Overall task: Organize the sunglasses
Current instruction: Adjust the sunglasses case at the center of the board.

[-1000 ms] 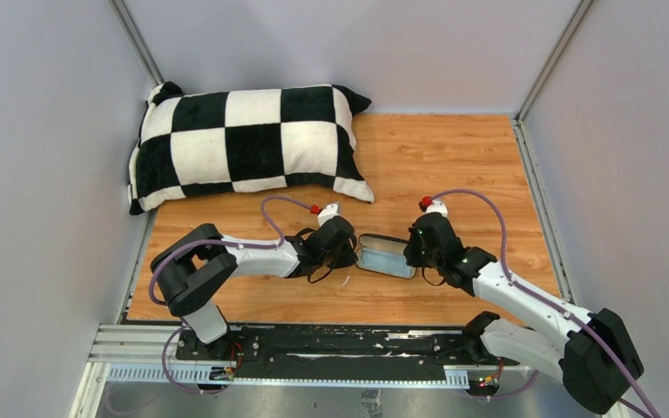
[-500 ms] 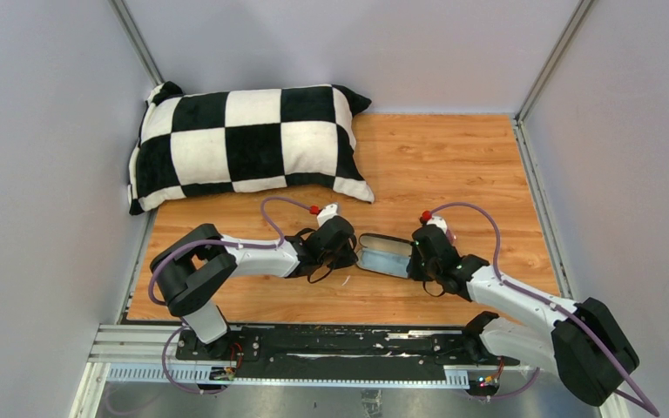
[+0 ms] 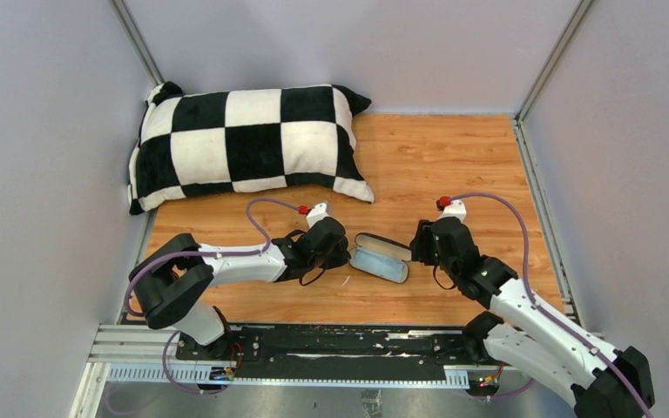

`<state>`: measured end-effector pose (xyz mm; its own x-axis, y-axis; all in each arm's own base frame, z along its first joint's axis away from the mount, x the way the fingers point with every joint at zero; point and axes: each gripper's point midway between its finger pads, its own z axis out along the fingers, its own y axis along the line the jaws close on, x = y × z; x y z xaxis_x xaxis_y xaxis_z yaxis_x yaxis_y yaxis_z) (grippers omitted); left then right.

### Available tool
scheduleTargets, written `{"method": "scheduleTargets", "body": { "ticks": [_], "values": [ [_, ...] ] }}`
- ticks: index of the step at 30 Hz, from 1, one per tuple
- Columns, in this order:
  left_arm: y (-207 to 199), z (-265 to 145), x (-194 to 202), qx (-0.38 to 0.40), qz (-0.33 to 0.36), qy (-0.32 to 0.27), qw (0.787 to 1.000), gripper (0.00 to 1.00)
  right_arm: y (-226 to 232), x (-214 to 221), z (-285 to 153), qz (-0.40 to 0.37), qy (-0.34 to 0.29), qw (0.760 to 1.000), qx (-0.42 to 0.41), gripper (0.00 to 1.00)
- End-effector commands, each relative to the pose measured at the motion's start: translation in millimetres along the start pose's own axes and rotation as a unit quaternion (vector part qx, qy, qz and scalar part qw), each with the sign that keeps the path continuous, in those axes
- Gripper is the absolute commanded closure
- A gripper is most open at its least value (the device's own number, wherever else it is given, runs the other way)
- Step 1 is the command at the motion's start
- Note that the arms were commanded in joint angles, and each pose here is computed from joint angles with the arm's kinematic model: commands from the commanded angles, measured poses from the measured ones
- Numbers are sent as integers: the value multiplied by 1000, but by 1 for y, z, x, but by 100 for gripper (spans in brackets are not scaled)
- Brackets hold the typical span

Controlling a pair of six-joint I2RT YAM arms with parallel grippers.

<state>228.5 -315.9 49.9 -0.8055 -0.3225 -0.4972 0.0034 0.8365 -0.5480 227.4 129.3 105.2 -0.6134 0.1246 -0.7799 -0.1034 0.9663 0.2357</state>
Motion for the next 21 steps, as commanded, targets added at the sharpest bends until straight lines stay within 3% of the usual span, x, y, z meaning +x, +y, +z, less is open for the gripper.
{"method": "scheduleTargets", "body": {
  "ticks": [1,2,5,6,15,17,21],
  "values": [
    [19,-7,-9,-27,-6,-27,999,100,-52,-18,-8,-58,7,992,114,47],
    [23,-8,-9,-30,-7,-27,999,100,-60,-16,-6,-49,24,990,128,45],
    [32,-8,-11,-34,2,-27,999,100,-80,-14,1,-10,66,983,173,9],
    [34,-8,-11,-37,12,-23,999,100,-84,-15,3,-2,75,981,181,5],
    [35,-16,-19,-43,58,-16,997,100,-114,-23,18,-44,123,964,231,10],
    [31,-15,-19,-37,62,-10,997,100,-120,-18,23,-34,143,965,219,17],
    [28,-14,-17,-34,79,5,996,100,-119,-7,32,-33,178,966,185,21]
  ]
}}
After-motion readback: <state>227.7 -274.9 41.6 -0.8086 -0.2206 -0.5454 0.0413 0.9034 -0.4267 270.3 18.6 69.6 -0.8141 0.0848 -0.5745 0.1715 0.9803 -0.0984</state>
